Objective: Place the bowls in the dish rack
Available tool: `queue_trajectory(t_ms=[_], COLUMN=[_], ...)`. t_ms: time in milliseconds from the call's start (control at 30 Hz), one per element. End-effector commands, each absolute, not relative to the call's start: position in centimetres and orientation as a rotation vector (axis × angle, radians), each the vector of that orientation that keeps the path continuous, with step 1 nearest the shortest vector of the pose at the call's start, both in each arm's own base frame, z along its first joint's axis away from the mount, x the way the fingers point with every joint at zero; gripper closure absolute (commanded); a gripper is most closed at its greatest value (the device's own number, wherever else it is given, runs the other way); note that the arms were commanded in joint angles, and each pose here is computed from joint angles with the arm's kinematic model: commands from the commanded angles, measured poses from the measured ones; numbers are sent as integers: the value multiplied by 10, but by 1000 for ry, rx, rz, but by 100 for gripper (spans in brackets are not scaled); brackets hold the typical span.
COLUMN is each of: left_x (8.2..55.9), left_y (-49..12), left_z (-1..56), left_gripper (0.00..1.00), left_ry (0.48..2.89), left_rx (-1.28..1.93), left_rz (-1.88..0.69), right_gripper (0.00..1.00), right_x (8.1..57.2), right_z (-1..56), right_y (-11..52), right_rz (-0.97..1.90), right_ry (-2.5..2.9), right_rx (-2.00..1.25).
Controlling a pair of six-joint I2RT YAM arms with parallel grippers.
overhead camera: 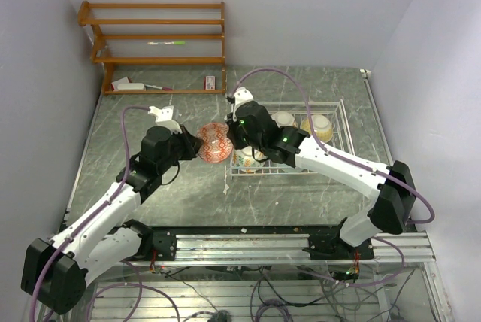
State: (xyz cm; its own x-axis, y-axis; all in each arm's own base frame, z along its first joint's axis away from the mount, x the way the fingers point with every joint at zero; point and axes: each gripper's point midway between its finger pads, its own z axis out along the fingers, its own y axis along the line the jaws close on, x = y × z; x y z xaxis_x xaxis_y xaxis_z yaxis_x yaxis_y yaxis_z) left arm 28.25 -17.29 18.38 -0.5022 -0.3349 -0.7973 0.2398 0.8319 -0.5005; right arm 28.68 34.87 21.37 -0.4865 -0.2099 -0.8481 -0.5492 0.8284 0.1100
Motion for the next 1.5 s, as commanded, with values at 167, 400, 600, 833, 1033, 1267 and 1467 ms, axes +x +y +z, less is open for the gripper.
queue_trajectory(t_ms=[167, 400, 600, 833, 1033, 1267, 1467], left_x=[289, 279, 268, 250, 237, 227, 219], left_y=[-180, -185, -182, -171, -164, -167, -169], left_z=[241, 279, 302, 298, 297, 287, 280], left_gripper=[84, 12, 1, 1, 0, 1, 1], left_ry=[1824, 1750, 1711, 1725, 1724, 1743, 1743], left_rx=[-57, 9, 33, 48, 67, 99, 104], left_rz=[-769, -824, -843, -816, -801, -833, -874], right_gripper=[100, 100, 100, 100, 100, 100, 100], right_x=[296, 298, 299, 302, 298, 282, 271], right_z=[237, 266, 293, 295, 289, 274, 257], right_y=[327, 307, 277, 174, 76, 8, -13], right_rz=[378, 347, 259, -116, -368, -802, -1007], right_ry=[2025, 1957, 1911, 1962, 2017, 2043, 2055], right_rx=[-480, -396, -313, -68, 150, 233, 249])
